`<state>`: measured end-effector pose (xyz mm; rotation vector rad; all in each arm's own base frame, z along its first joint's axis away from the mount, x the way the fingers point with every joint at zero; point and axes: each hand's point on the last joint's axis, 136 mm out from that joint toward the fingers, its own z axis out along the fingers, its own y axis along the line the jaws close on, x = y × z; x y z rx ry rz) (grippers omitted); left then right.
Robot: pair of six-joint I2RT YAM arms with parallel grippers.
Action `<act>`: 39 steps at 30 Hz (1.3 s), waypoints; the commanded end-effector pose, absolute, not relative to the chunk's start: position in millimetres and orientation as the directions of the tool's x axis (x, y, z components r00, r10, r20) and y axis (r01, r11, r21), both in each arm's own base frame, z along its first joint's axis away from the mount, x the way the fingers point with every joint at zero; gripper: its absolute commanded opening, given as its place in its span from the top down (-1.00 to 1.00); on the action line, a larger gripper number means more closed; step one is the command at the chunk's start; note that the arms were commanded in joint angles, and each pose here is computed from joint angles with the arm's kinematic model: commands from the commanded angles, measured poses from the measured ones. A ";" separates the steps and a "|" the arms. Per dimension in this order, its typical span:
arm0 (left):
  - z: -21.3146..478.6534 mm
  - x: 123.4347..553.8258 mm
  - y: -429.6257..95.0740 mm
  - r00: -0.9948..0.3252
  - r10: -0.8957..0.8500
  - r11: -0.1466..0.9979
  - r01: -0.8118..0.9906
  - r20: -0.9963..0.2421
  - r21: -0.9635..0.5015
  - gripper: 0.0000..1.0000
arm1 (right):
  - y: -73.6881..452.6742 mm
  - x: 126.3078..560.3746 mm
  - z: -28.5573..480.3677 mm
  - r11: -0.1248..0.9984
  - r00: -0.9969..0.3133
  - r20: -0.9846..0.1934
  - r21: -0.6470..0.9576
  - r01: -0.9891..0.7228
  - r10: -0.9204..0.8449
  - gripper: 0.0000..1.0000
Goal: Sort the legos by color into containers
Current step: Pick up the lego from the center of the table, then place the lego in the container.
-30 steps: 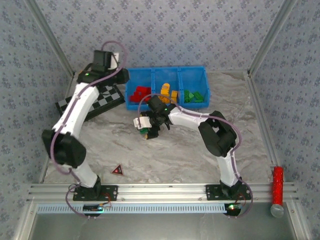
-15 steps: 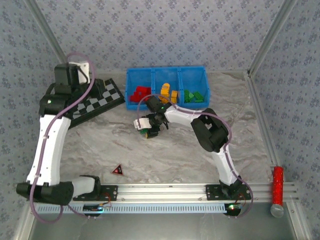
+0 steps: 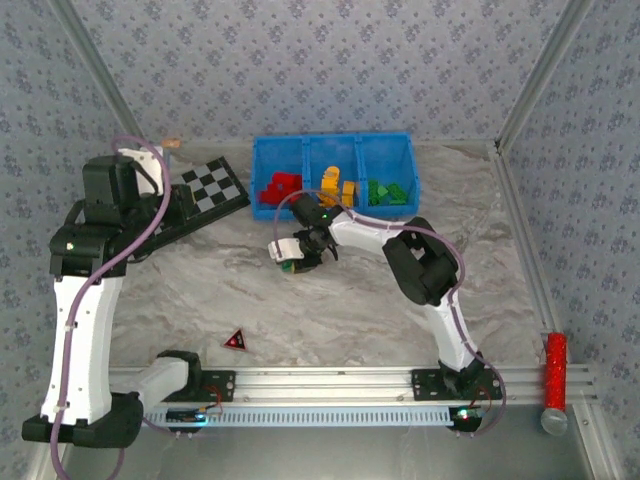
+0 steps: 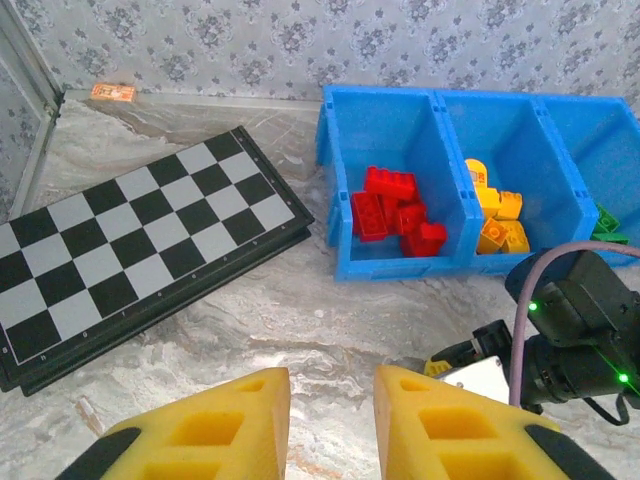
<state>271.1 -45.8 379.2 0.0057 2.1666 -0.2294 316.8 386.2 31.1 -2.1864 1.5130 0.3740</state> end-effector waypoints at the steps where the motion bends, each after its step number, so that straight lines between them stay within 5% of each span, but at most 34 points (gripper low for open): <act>1: 380.5 268.3 -43.7 -0.559 -0.064 0.985 0.098 -0.826 -0.143 0.43 | 358.3 304.8 51.0 -0.246 0.304 -0.399 -0.190 -0.950 -0.865 0.63; 11: 384.5 269.7 -54.9 -0.534 -0.051 0.973 0.164 -0.844 -0.163 0.42 | 241.7 337.2 151.9 0.213 -0.043 -0.402 -0.390 -0.896 -0.915 0.62; 15: 384.6 266.5 -56.2 -0.530 -0.051 0.971 0.173 -0.847 -0.167 0.42 | 172.4 375.9 183.6 0.527 -0.321 -0.466 -0.428 -0.734 -0.825 0.64; 20: 386.8 265.1 -56.7 -0.526 -0.046 0.970 0.181 -0.849 -0.164 0.42 | 129.4 414.2 207.5 0.732 -0.483 -0.565 -0.391 -0.557 -0.669 0.57; 26: 389.4 266.5 -57.9 -0.529 -0.046 0.968 0.185 -0.847 -0.167 0.42 | 114.7 467.1 193.9 0.814 -0.568 -0.586 -0.368 -0.449 -0.578 0.58; 39: 384.3 276.9 -51.9 -0.562 -0.005 0.980 0.164 -0.827 -0.117 0.43 | 117.9 577.6 118.8 0.797 -0.619 -0.502 -0.384 -0.466 -0.604 0.61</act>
